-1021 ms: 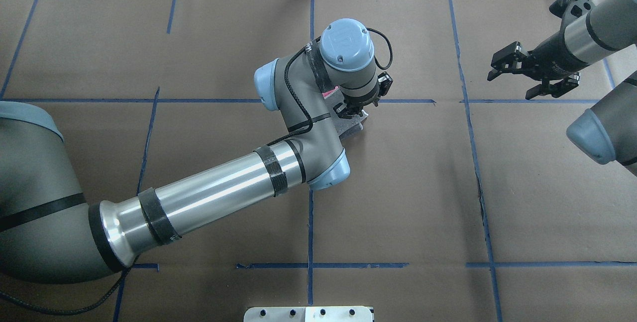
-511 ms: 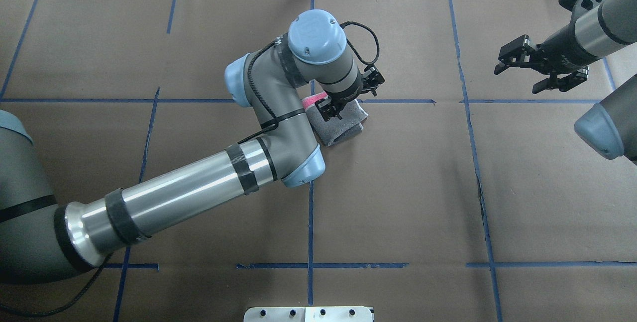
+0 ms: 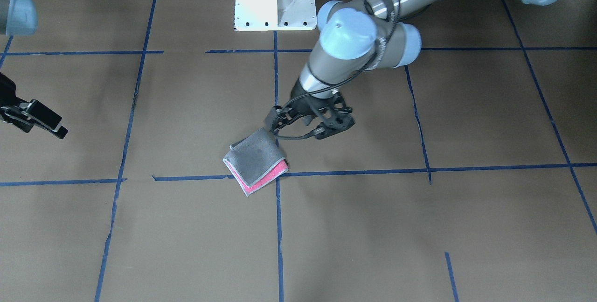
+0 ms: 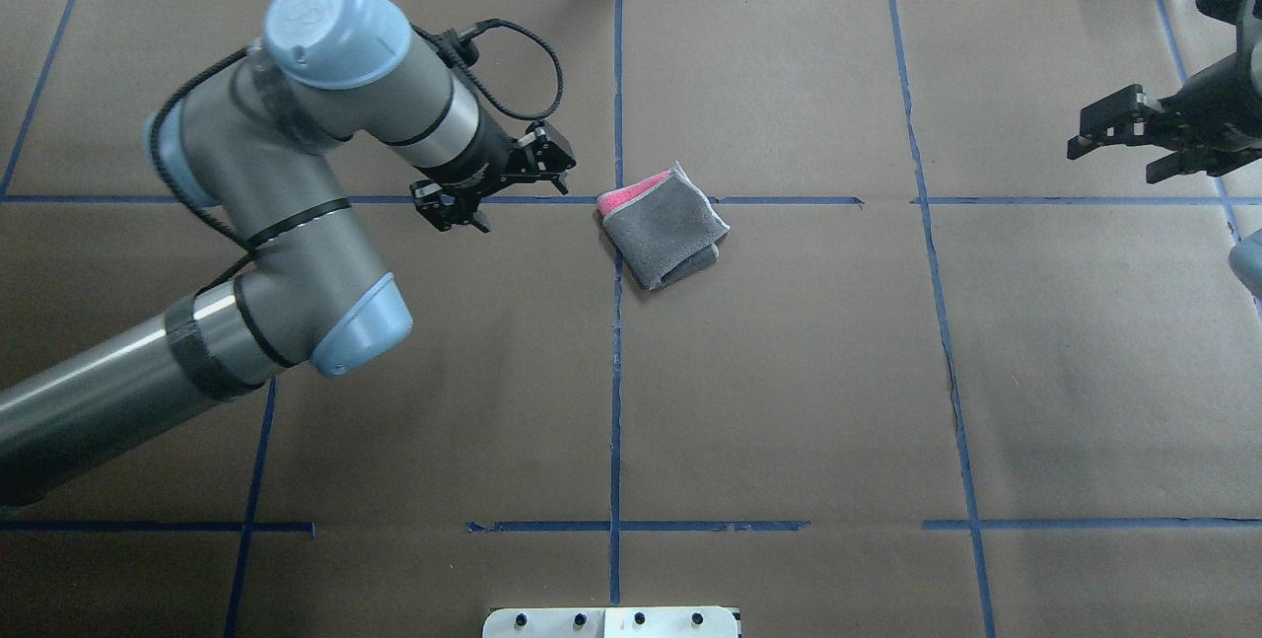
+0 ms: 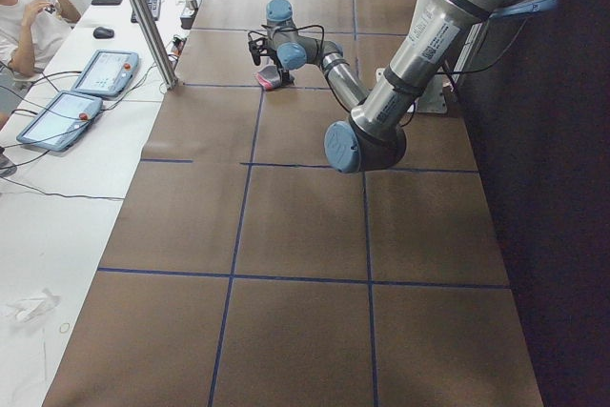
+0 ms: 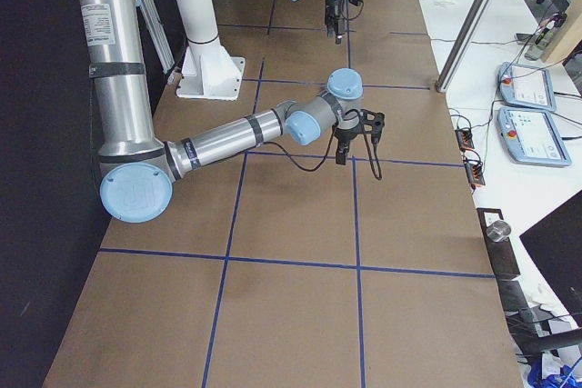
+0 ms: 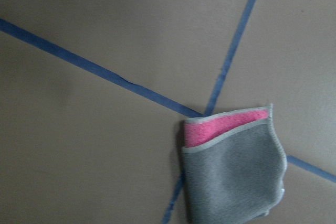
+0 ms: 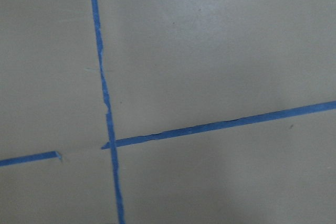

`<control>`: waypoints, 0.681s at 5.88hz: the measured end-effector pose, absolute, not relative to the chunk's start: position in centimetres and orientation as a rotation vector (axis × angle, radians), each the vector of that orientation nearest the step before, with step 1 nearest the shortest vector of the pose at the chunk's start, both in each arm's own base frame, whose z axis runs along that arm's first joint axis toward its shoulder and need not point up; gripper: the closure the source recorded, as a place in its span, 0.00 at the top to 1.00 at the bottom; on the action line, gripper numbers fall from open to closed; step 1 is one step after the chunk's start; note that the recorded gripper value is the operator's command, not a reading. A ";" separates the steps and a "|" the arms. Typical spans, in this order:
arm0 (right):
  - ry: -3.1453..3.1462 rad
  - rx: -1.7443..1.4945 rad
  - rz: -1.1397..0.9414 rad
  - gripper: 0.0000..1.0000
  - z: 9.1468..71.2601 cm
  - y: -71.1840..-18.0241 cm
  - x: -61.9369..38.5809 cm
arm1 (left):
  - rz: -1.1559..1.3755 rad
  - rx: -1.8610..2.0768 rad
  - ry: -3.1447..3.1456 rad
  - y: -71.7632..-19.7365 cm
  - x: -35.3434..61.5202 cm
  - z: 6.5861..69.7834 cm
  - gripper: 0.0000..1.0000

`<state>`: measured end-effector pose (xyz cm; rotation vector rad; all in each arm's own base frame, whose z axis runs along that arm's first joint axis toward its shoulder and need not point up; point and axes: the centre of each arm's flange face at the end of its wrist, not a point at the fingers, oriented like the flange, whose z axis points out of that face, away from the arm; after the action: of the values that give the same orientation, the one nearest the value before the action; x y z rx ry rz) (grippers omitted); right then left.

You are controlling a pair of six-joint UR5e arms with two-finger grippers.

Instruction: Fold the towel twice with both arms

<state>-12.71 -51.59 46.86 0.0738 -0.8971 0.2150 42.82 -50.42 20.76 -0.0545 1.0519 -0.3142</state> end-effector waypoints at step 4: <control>-0.738 0.081 -0.085 1.00 55.0 -49.3 2.8 | -0.063 0.078 0.888 -51.9 14.3 39.2 1.00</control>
<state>2.81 -49.34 54.95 0.0807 -0.7380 -0.0845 14.31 -51.94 39.22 0.0775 0.8883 -0.0633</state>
